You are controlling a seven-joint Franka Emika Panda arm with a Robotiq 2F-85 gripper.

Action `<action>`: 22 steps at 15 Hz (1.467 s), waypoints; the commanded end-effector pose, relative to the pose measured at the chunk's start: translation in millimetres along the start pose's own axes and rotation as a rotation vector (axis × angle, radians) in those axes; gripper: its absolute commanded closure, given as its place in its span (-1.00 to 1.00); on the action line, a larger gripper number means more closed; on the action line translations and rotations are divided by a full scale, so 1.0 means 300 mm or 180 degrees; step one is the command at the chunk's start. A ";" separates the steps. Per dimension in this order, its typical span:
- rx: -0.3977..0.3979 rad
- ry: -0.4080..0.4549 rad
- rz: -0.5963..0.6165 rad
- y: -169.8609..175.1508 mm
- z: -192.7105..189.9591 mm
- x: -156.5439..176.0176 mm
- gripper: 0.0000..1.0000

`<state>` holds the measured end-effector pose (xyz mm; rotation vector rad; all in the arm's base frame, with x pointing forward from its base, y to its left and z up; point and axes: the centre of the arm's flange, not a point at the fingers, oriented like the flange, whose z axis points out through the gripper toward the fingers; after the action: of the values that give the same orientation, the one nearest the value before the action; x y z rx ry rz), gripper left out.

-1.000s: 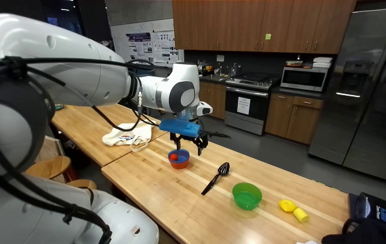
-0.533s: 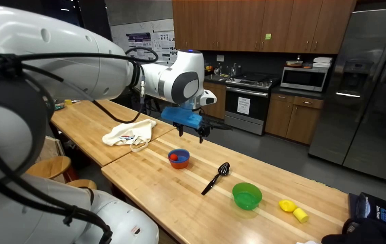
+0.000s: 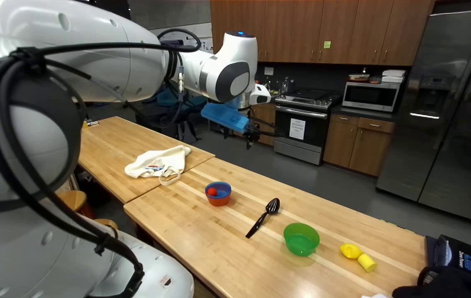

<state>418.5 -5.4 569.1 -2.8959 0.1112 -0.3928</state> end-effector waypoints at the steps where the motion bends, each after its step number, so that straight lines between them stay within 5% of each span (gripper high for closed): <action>1: 0.0012 -0.0119 0.0176 -0.023 -0.009 0.072 -1.00; 11: -0.0066 -0.0269 0.0249 0.017 0.088 0.066 -1.00; 22: -0.0506 -0.0712 0.0606 0.089 0.237 0.126 -1.00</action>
<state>461.7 -17.2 504.4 -2.9986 0.3383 -0.0911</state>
